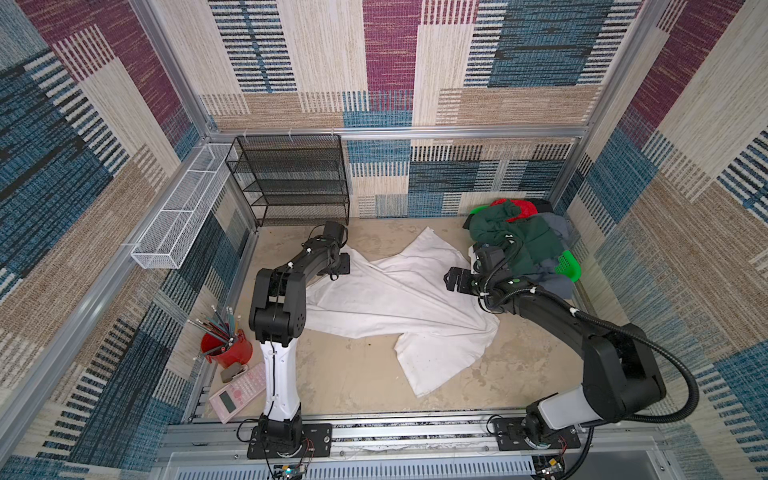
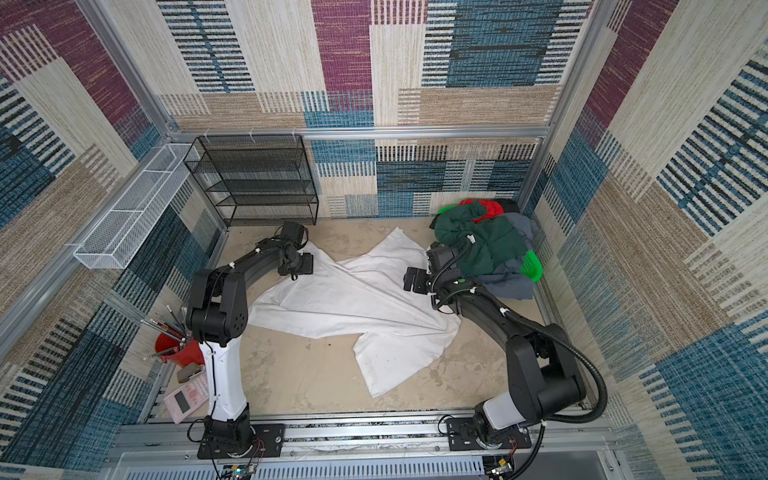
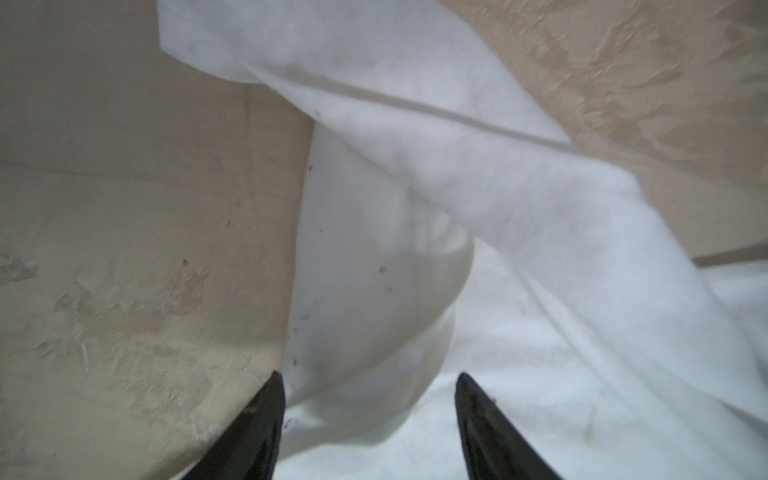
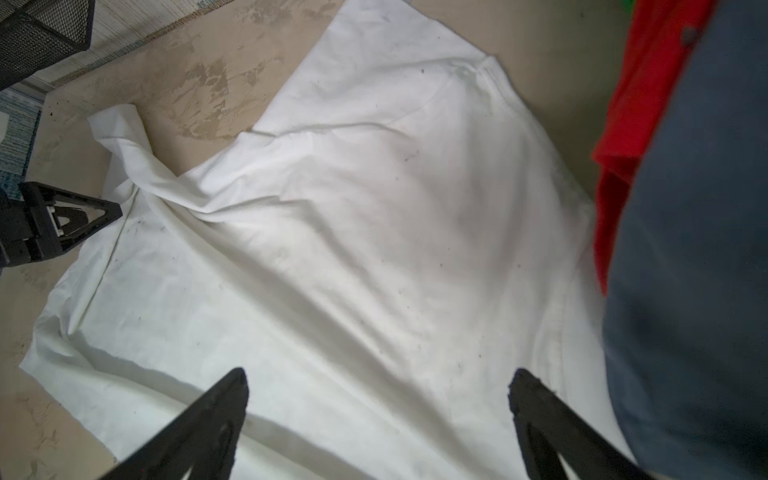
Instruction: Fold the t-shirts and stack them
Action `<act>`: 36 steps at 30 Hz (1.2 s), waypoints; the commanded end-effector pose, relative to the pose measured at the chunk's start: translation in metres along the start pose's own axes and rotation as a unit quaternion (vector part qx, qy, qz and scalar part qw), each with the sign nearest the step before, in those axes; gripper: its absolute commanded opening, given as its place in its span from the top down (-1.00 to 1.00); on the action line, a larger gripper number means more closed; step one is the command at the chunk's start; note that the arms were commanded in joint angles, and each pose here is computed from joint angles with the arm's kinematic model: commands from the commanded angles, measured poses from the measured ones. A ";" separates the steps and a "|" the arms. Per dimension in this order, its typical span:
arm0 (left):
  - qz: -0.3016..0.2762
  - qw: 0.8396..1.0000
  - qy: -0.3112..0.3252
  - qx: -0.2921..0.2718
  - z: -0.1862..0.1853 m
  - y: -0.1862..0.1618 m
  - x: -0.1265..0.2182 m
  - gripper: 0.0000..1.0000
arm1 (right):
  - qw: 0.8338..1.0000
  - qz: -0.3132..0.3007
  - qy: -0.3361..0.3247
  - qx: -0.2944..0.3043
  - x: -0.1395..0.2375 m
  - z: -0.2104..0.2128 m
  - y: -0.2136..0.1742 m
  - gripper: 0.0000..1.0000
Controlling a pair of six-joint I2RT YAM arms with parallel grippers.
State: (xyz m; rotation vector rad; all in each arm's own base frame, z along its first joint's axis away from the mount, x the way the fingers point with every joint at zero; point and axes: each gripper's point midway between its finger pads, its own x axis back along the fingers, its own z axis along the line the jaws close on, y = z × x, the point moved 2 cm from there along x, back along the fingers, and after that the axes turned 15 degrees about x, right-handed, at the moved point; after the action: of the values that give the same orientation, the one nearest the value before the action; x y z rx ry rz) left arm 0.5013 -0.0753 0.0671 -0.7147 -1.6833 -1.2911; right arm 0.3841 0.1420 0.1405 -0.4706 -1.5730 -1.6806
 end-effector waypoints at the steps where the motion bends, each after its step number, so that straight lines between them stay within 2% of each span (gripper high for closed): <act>1: 0.012 1.000 0.006 0.008 0.000 0.000 -0.002 -0.18 | 0.999 -0.008 -0.021 0.029 -0.018 -0.005 0.015 -0.98; 5: 0.019 1.000 0.019 0.014 0.003 0.001 -0.005 0.21 | 0.999 0.008 -0.038 0.038 -0.046 -0.012 0.020 -1.00; 11: 0.020 0.999 0.014 0.025 0.005 -0.003 -0.008 0.43 | 0.997 0.034 -0.064 0.024 -0.083 -0.032 0.010 -0.98; 15: 0.023 0.999 0.015 0.032 0.009 -0.006 -0.006 0.83 | 0.996 0.042 -0.081 0.015 -0.093 -0.045 0.008 -0.98; 18: 0.023 0.999 0.017 0.045 0.017 -0.006 -0.003 1.00 | 0.995 0.045 -0.083 0.012 -0.098 -0.050 0.006 -0.97; 25: 0.022 0.993 0.009 0.118 0.054 -0.003 0.005 1.00 | 0.993 0.072 -0.090 0.001 -0.107 -0.062 -0.021 -0.96; 36: 0.034 0.977 0.030 0.209 0.115 -0.005 0.004 1.00 | 0.993 0.080 -0.082 -0.013 -0.104 -0.062 -0.031 -0.93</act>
State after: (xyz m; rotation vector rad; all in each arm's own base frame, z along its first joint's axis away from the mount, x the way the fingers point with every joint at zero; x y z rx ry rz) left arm 0.4633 0.0242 0.0579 -0.5098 -1.7539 -0.9140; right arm 0.4614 0.1115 0.0516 -0.6700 -1.6768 -1.6201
